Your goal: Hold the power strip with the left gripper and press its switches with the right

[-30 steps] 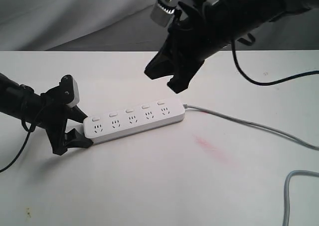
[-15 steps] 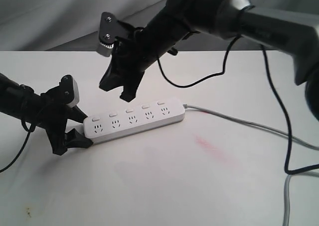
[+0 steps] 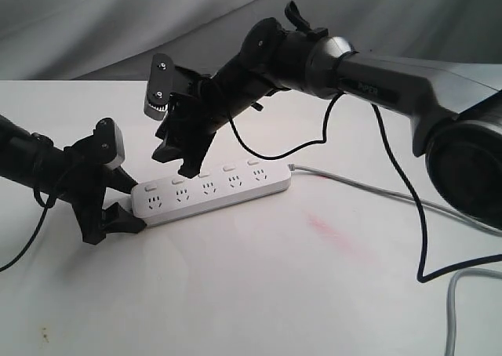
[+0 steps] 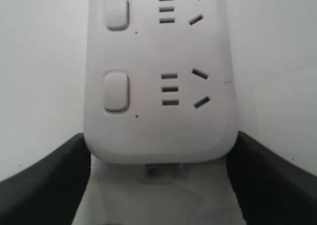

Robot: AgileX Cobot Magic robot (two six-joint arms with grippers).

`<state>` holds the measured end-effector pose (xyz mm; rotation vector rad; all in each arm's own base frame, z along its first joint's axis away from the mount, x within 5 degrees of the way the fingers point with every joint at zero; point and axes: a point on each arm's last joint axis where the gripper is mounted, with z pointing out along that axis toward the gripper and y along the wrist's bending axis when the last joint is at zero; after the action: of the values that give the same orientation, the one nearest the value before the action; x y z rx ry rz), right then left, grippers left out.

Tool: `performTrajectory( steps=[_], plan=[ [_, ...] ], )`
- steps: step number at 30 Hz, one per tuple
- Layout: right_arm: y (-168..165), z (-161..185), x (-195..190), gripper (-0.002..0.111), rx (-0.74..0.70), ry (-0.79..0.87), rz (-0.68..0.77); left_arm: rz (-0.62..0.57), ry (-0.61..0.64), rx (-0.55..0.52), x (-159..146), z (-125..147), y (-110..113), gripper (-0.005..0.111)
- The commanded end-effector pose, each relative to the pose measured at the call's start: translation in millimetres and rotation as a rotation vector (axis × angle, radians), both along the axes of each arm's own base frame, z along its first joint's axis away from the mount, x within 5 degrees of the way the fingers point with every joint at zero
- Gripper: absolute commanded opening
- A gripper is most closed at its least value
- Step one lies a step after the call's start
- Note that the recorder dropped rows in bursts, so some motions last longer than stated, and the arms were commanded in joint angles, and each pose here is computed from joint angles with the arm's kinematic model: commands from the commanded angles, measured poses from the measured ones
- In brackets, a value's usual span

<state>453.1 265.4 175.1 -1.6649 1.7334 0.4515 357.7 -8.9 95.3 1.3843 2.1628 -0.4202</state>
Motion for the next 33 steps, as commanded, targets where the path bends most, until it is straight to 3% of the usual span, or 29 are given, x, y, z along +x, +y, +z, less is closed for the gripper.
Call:
performTrajectory(
  steps=[1,11,33],
  plan=[
    [6.6,5.1,1.8,0.052,0.021,-0.061,-0.008,-0.016,-0.013,0.027,0.4,0.5,0.4,0.06],
    [12.6,2.5,5.3,0.054,0.103,-0.044,-0.069,-0.016,-0.013,0.027,0.4,0.5,0.4,0.06],
    [31.9,-38.8,-1.1,0.054,0.045,-0.08,0.033,-0.016,-0.013,0.027,0.4,0.5,0.4,0.06]
  ],
)
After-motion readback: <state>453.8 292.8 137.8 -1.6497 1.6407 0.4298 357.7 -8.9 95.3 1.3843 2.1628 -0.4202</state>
